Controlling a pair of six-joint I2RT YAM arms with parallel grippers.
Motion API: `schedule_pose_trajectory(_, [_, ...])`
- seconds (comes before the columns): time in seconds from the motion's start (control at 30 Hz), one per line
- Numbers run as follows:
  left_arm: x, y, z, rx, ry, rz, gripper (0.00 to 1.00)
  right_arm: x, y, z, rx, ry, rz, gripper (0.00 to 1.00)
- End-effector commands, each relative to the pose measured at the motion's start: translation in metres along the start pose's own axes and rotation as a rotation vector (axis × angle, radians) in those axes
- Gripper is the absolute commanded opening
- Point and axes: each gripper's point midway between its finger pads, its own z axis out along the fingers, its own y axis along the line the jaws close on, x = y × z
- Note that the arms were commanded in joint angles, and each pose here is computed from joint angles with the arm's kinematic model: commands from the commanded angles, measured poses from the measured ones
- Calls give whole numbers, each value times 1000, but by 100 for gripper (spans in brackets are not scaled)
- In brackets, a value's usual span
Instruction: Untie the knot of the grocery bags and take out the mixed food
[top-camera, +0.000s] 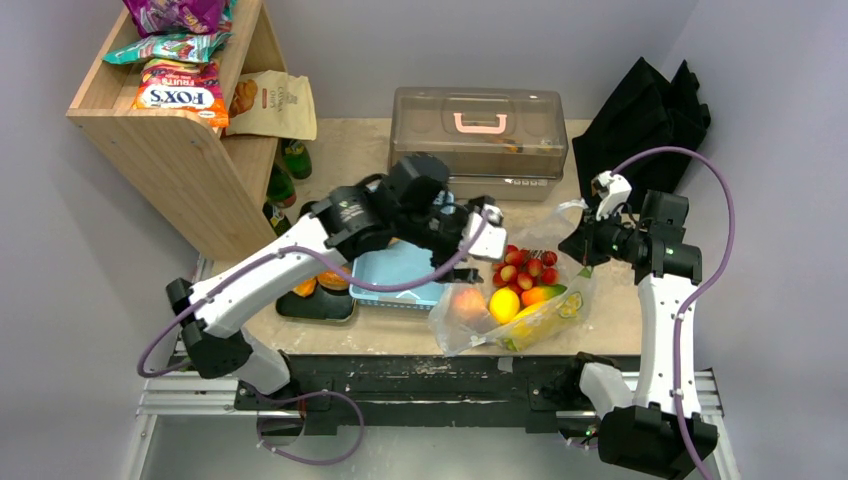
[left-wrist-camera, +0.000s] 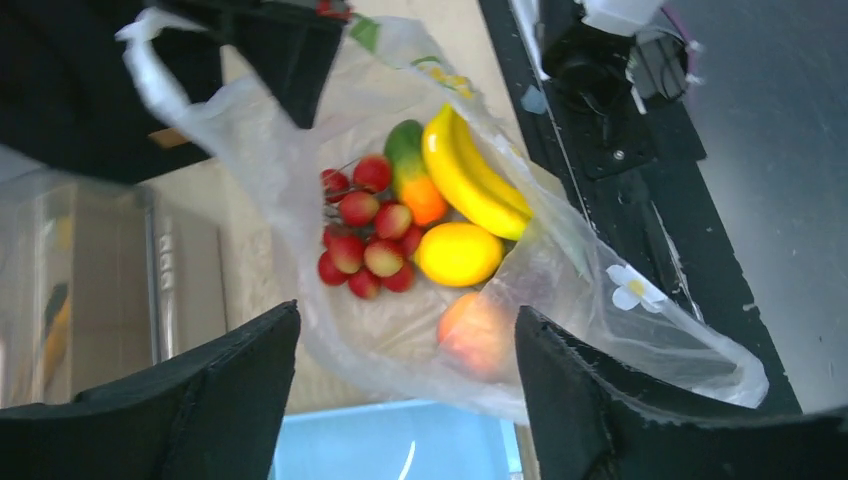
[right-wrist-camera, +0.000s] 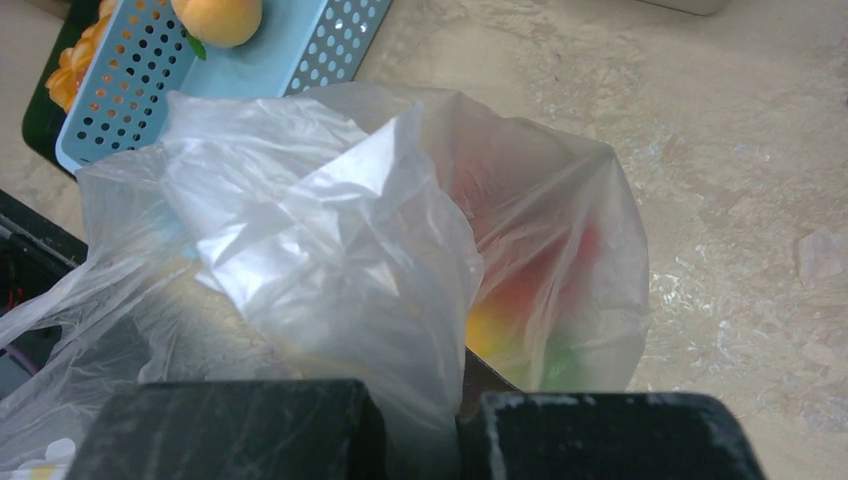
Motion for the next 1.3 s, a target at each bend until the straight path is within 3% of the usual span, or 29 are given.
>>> schedule_pose_trajectory(0.0, [43,-29,57,175,146,38,67,-5,12,-7,-39,-23,-47,0])
schedule_pose_trajectory(0.1, [66,-36,89,244,224,35,49,-3,15,-10,-46,-15,-55,0])
schedule_pose_trajectory(0.27, [107,-21,134,199,338,66,33,-12,21,-16,-49,-36,-50,0])
schedule_pose_trajectory(0.33, [120,-5,146,106,370,83,29,-14,23,-18,-57,-44,-44,0])
schedule_pose_trajectory(0.47, [124,31,163,-82,338,132,41,-14,20,-15,-41,-41,-25,0])
schedule_pose_trajectory(0.57, [129,41,178,-139,330,94,54,-19,19,-14,-44,-50,-1,0])
schedule_pose_trajectory(0.63, [135,45,189,-167,326,62,67,-20,20,-13,-49,-44,17,0])
schedule_pose_trajectory(0.7, [139,49,197,-200,319,15,70,-18,19,-12,-47,-35,37,0])
schedule_pose_trajectory(0.9, [148,50,217,-243,289,-98,69,-21,16,-9,-28,-48,115,0])
schedule_pose_trajectory(1.07, [174,51,230,-249,363,-94,74,-22,18,-8,-36,-49,153,0])
schedule_pose_trajectory(1.13, [189,43,230,-205,427,-85,69,-22,16,-8,-21,-49,150,0])
schedule_pose_trajectory(1.2, [201,31,222,-147,503,-87,56,-25,15,-8,-22,-58,151,0])
schedule_pose_trajectory(1.27, [213,18,208,-107,553,-84,49,-25,13,-8,-14,-55,153,0])
